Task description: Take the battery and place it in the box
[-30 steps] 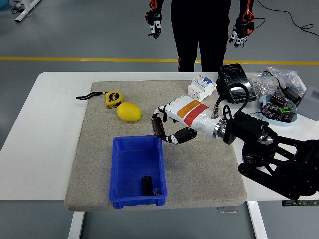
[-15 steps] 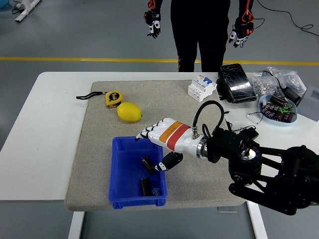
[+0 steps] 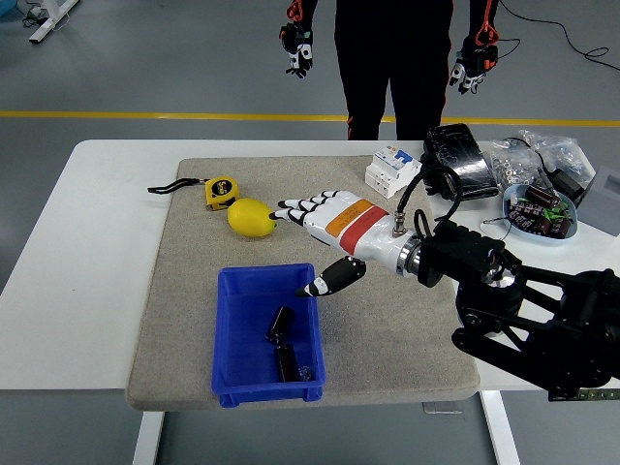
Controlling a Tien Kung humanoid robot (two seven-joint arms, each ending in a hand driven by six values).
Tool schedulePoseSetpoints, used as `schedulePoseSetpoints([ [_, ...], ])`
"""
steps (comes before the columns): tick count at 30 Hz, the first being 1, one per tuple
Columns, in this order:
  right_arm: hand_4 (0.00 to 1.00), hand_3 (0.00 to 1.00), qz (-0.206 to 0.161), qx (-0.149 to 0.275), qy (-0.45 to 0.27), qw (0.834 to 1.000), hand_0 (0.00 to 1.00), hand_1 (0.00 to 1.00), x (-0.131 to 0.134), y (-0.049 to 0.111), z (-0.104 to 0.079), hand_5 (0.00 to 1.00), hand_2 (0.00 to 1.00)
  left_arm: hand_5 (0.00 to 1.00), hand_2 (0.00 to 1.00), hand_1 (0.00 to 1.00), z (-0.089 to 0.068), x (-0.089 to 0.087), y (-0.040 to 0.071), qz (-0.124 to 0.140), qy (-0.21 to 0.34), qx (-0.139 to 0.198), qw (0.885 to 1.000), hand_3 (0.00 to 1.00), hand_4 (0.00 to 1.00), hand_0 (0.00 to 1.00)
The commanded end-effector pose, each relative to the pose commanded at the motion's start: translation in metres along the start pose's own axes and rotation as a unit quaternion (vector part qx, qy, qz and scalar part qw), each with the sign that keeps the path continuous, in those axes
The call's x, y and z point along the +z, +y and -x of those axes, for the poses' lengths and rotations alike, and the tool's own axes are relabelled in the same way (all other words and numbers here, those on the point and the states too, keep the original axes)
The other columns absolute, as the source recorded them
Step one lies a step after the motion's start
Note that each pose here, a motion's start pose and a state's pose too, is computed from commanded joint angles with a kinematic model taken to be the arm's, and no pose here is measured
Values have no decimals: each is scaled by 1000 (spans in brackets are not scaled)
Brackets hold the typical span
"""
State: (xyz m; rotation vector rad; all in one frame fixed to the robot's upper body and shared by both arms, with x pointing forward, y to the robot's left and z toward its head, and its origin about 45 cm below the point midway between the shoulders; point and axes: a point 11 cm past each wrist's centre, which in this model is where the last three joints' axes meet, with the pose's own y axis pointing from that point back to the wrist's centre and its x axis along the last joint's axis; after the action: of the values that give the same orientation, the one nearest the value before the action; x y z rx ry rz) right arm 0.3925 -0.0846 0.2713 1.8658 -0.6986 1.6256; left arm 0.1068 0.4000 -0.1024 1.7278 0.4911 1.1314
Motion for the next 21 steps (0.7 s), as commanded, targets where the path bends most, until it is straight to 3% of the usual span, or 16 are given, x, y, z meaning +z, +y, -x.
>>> schedulePoseSetpoints([
  [6,998,935,57,51,-50,996,808,796,43,8,-18,569,908,575,663,653,1,-2,0,-1,2,-1,1000,579,626,660],
  [10,998,935,99,76,-115,985,808,796,75,17,-16,569,908,575,663,653,1,-1,0,-1,3,-1,1000,579,626,660],
  [12,998,880,119,89,-151,977,802,789,89,23,-11,575,870,576,665,655,2,-2,0,-1,3,-1,1000,579,626,659],
  [16,998,880,164,129,-224,952,802,789,113,40,-2,575,870,576,665,655,3,-2,0,-2,3,-2,1000,579,626,659],
  [17,998,865,172,137,-244,945,793,798,117,46,1,633,844,576,665,655,3,-3,0,-2,3,-2,1000,578,626,660],
  [21,998,865,187,159,-325,913,793,798,124,58,13,633,844,576,665,655,4,-3,0,-1,6,-2,1000,578,626,660],
])
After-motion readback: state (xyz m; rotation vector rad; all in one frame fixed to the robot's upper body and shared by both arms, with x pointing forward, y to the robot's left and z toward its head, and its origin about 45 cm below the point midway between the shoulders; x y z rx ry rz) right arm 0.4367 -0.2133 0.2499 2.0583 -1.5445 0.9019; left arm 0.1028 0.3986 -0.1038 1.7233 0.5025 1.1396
